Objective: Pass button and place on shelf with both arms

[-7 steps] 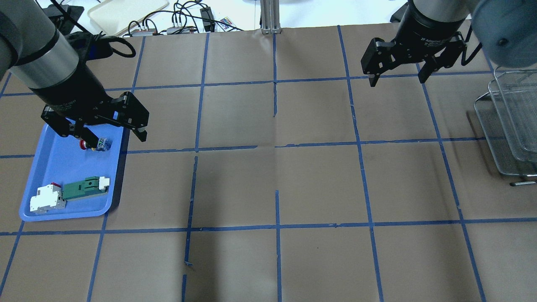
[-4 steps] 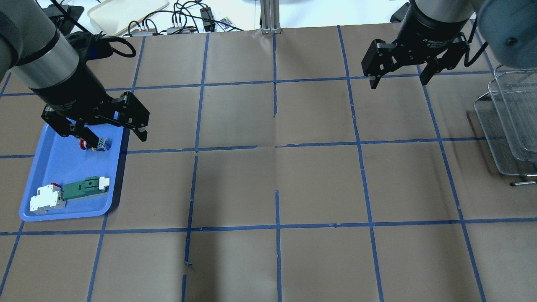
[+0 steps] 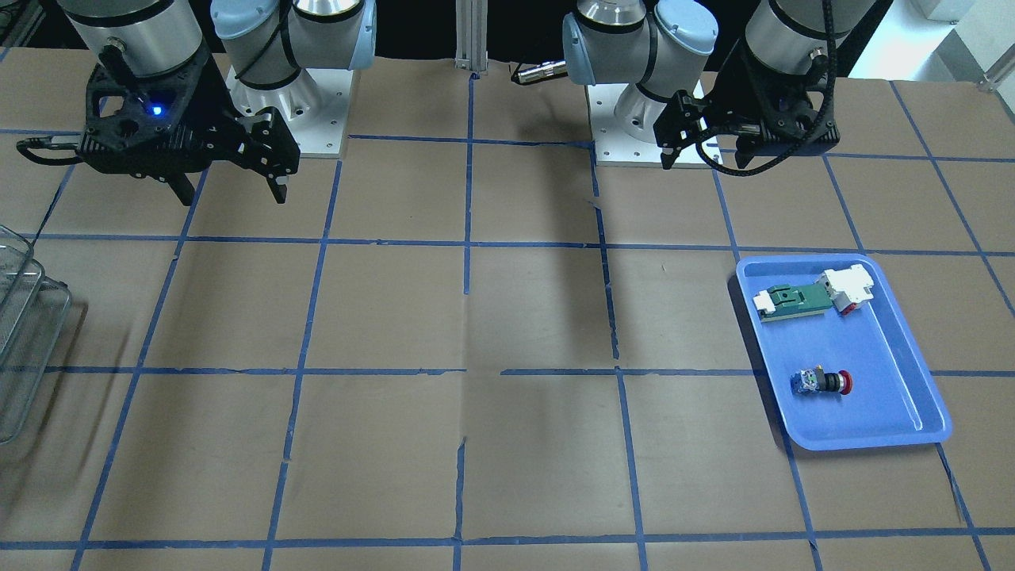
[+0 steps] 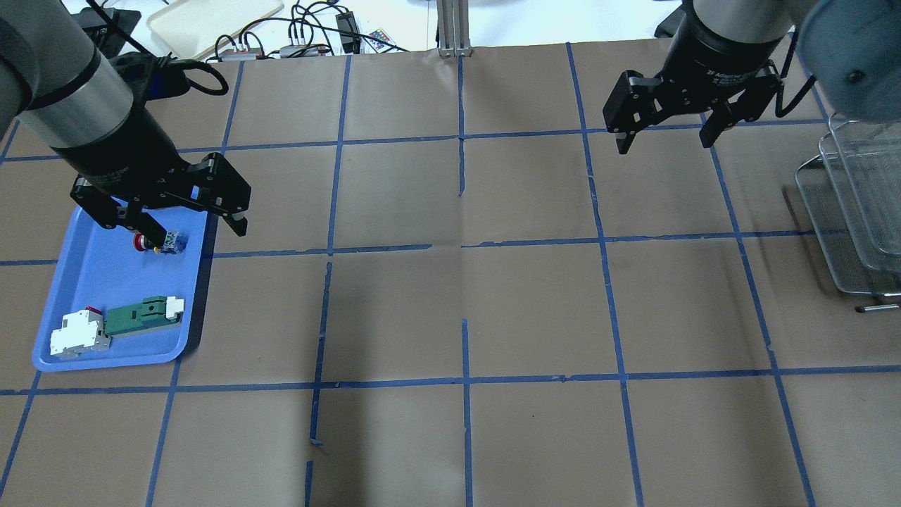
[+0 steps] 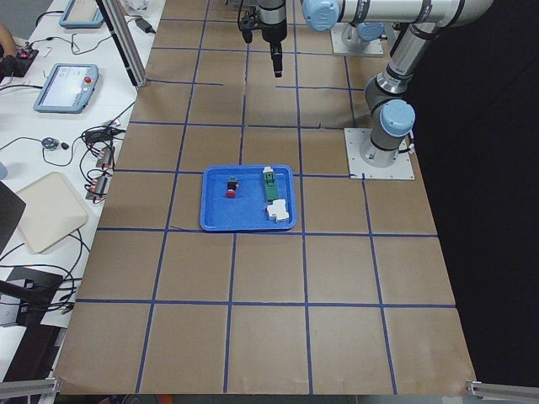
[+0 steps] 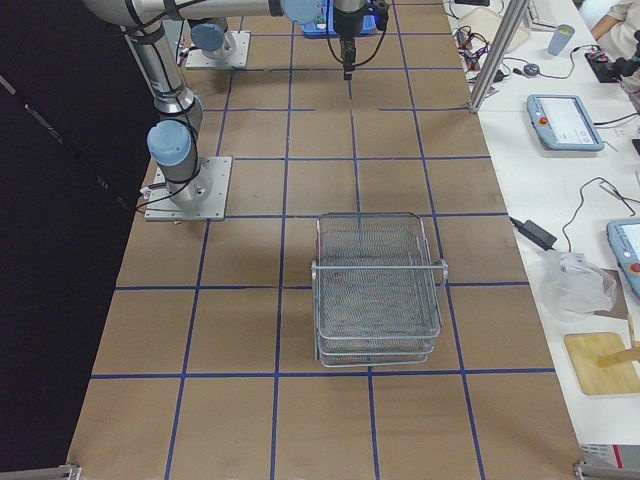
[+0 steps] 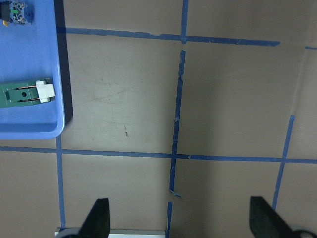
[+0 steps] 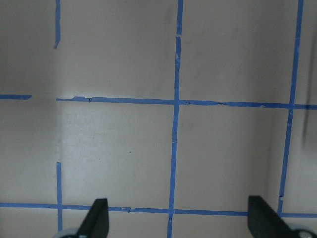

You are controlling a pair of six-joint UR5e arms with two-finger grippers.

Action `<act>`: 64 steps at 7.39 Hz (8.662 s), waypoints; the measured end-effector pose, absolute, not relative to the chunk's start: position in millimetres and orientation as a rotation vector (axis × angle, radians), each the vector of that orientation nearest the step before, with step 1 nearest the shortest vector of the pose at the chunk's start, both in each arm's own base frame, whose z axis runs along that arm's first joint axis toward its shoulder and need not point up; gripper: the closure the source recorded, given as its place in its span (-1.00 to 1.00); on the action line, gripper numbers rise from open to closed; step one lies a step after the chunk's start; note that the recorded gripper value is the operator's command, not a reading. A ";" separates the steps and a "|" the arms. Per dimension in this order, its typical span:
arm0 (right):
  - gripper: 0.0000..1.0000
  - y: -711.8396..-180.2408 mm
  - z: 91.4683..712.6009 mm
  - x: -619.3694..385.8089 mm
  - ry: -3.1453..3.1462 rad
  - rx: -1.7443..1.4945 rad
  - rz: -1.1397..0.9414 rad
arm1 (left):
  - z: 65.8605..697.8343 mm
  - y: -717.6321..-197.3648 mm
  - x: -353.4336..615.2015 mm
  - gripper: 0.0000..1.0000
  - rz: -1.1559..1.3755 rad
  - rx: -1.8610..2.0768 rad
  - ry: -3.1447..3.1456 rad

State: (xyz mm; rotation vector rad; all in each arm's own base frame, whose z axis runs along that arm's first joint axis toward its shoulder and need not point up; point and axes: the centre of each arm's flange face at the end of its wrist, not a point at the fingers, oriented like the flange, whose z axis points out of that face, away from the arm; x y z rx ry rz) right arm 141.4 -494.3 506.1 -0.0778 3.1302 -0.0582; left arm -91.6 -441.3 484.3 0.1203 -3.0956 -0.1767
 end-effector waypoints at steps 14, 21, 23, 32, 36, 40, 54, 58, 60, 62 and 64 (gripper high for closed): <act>-1.00 -495.8 502.5 141.3 3.131 -0.089 -0.051 | 435.8 -502.5 173.6 -1.00 0.067 1.088 -2.909; -1.00 -495.6 502.4 141.4 3.131 -0.087 -0.049 | 275.7 -577.5 260.8 -1.00 -0.096 1.808 -2.366; -1.00 -495.6 502.1 141.3 3.131 -0.087 -0.049 | 243.3 -589.2 261.8 -1.00 -0.172 1.902 -2.213; -1.00 -495.4 500.3 141.4 3.130 -0.086 -0.045 | 175.4 -573.6 278.1 -1.00 -0.367 1.971 -2.015; -1.00 -495.4 500.2 141.5 3.130 -0.086 -0.044 | 165.1 -568.8 274.7 -0.58 -0.402 1.981 -2.001; -1.00 -495.4 500.2 141.4 3.130 -0.087 -0.044 | 165.8 -569.2 275.9 1.00 -0.399 1.986 -2.007; -1.00 -497.3 499.5 142.5 3.054 -0.435 -0.054 | 411.8 -595.3 -142.5 1.00 -0.640 1.923 -1.914; -1.00 -500.9 498.9 136.0 2.765 -1.155 -0.117 | 415.3 -572.8 -266.9 1.00 -0.639 2.005 -1.851; -1.00 -499.9 498.5 137.5 2.528 -1.508 -0.178 | 420.3 -558.7 -302.8 1.00 -0.634 1.998 -1.854; -1.00 -503.3 487.4 139.4 2.203 -1.916 -0.237 | 423.0 -552.0 -319.9 1.00 -0.623 1.970 -1.866; -1.00 -519.2 465.8 142.8 1.887 -2.177 -0.296 | 424.4 -545.7 -331.0 1.00 -0.621 1.951 -1.885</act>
